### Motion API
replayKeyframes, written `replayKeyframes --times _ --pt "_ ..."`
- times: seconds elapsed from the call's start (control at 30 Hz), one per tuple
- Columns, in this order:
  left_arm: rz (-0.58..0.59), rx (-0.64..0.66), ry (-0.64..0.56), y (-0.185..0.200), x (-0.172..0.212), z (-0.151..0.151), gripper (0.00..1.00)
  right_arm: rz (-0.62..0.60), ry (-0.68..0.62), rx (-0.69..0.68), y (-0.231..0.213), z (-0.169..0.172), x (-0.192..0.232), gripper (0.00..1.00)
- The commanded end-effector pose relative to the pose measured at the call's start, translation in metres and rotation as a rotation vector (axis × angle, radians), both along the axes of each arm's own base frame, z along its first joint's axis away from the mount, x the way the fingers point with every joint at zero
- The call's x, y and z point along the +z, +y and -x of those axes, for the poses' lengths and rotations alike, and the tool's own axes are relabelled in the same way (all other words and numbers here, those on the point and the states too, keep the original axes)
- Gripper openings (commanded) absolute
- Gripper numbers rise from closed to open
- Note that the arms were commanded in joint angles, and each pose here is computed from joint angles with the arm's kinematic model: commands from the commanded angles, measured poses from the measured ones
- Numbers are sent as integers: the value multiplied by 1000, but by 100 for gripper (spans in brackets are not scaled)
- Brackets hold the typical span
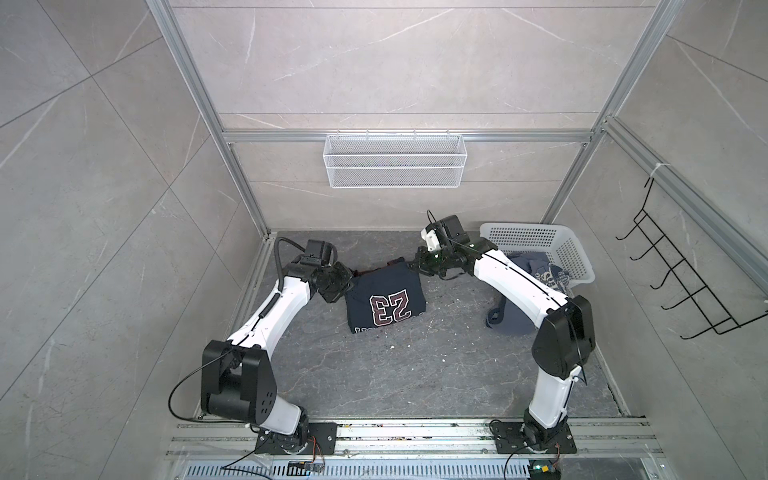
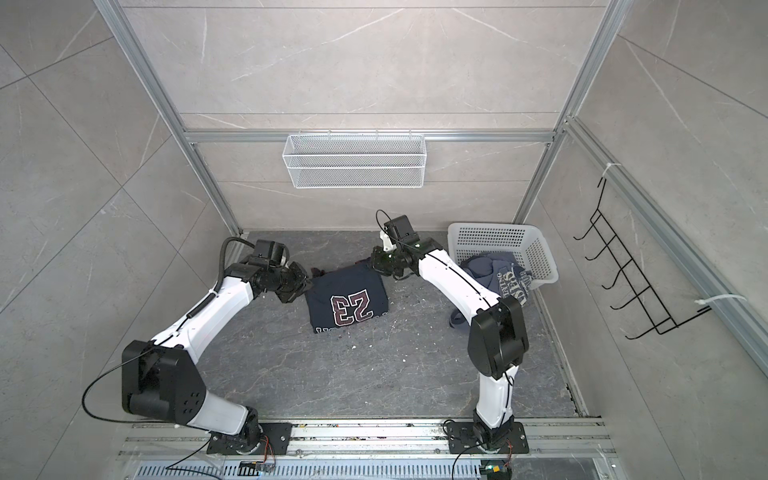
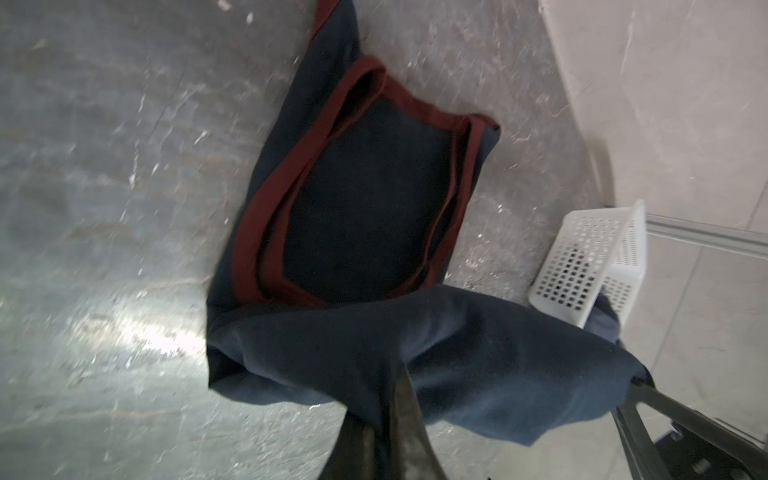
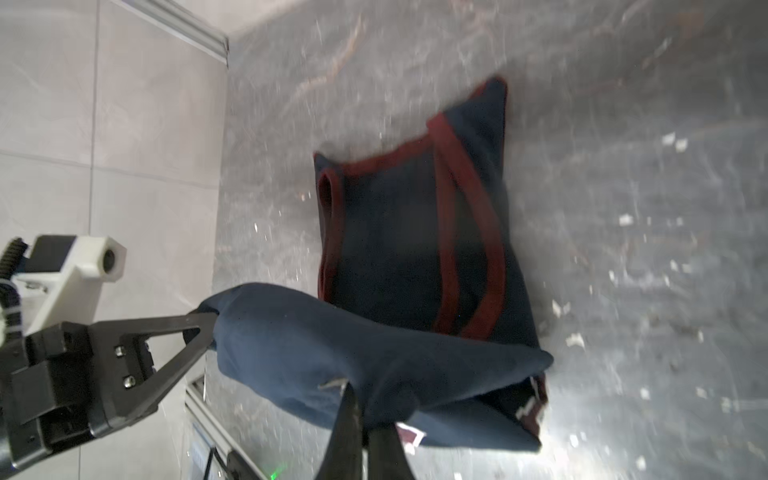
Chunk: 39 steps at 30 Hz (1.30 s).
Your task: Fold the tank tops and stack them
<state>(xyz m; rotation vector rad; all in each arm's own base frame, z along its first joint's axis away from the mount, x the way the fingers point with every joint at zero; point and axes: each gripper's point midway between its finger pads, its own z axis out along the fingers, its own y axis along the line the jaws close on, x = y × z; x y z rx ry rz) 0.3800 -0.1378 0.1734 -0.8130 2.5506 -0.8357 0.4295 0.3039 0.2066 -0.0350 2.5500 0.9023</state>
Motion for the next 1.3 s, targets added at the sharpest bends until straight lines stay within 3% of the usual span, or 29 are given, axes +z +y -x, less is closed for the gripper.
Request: replayKeyframes --times 0.0,0.57,1.1,1.27 --pt "59 -25 -56 -1 10 -26 3 -30 -38 19 10 -27 5 0" --pt "70 41 -28 29 -42 -114 5 -76 -97 40 52 -120 -30 0" --pt "22 -50 -178 24 -16 -129 5 3 -176 46 42 -125 -27 0" --pt "1 -54 -148 26 -31 -146 13 5 -207 35 46 -141 -33 0"
